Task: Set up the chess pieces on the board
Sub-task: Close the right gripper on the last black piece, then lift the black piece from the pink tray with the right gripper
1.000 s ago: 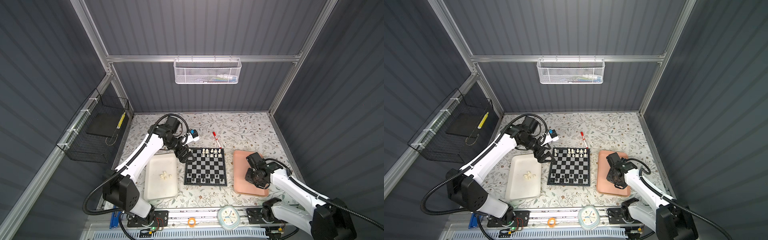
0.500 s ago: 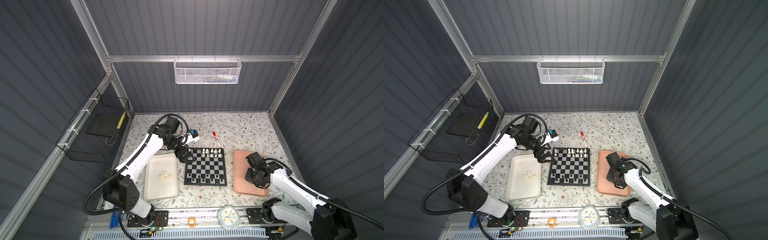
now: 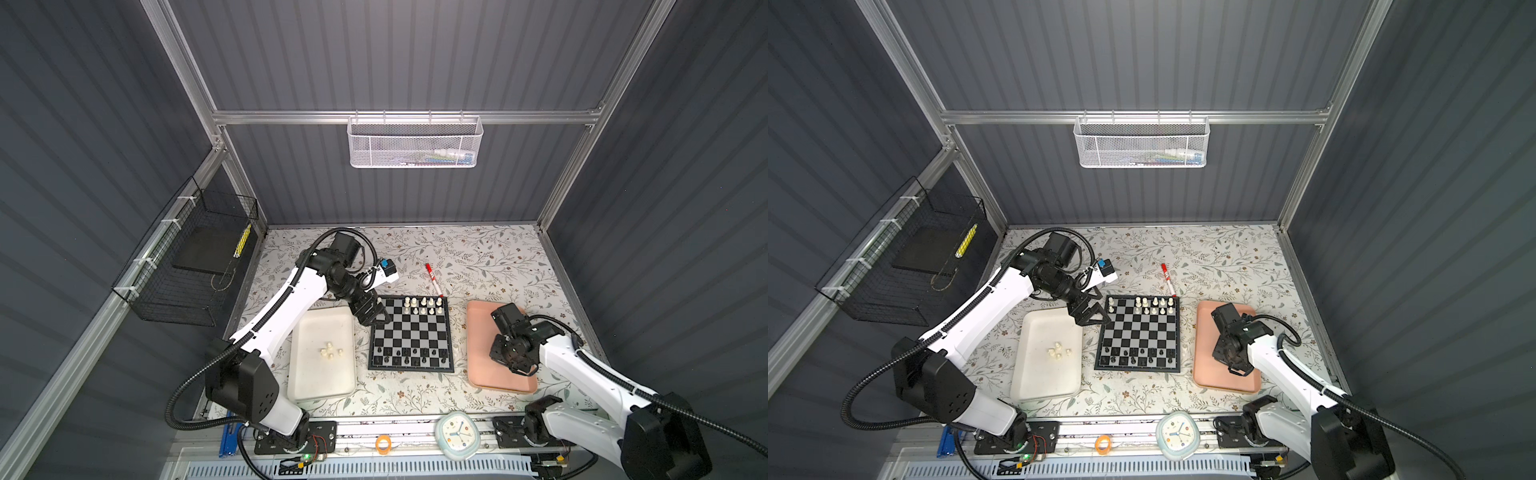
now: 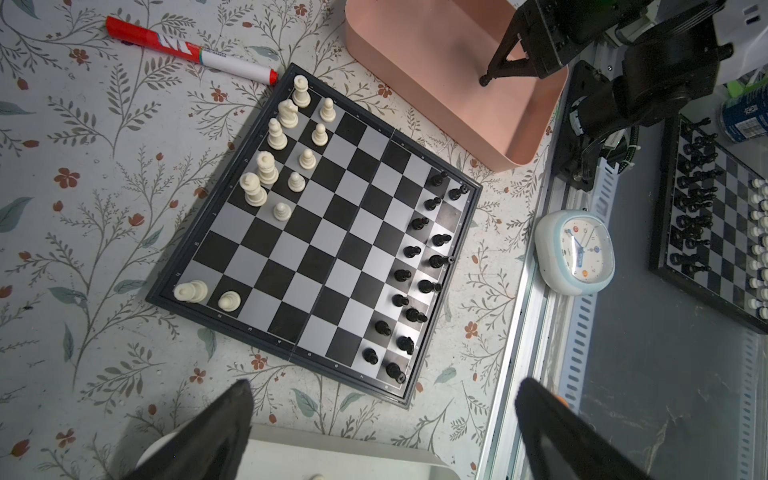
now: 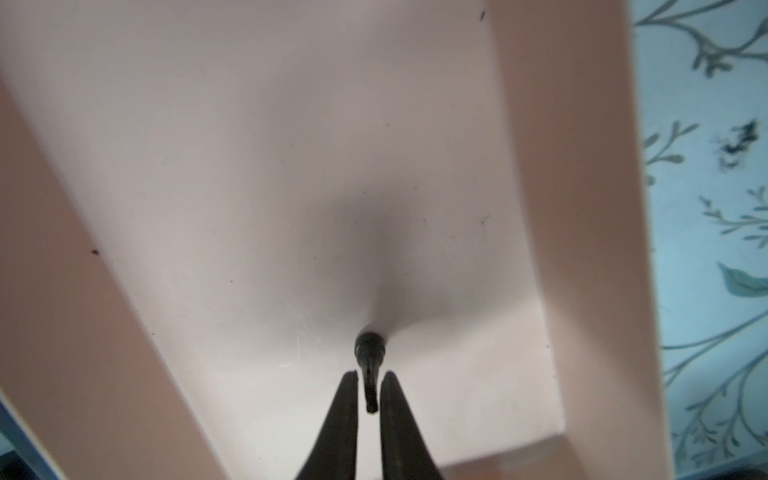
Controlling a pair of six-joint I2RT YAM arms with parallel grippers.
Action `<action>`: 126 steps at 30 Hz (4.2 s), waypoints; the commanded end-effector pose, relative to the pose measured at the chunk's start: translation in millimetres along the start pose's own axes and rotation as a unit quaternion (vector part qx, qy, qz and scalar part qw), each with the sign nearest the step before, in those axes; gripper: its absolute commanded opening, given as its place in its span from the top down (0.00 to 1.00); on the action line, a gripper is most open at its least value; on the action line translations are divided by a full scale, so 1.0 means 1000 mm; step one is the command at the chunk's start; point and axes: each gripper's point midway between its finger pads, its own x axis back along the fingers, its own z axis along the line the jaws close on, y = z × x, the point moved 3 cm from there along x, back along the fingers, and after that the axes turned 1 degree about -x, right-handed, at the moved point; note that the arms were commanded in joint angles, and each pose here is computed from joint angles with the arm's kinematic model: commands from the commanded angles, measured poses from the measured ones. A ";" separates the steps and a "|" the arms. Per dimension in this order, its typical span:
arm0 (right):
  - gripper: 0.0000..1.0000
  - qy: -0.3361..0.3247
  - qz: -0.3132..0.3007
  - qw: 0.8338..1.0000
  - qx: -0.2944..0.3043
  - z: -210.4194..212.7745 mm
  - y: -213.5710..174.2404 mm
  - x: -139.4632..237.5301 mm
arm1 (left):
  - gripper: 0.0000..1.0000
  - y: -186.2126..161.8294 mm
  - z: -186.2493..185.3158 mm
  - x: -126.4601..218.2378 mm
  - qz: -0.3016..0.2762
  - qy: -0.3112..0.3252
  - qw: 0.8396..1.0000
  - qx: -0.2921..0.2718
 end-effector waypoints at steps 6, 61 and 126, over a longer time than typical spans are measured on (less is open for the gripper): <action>0.86 -0.009 -0.008 1.000 0.007 0.000 0.004 0.004 | 0.00 -0.002 -0.006 0.002 0.002 -0.004 1.000 -0.003; 1.00 0.010 -0.009 0.996 0.083 0.034 0.004 0.026 | 0.00 -0.004 -0.004 -0.001 0.006 -0.003 1.000 -0.003; 1.00 0.099 -0.028 0.968 0.230 0.134 -0.036 0.091 | 0.01 -0.015 0.003 -0.020 0.027 -0.024 0.999 0.024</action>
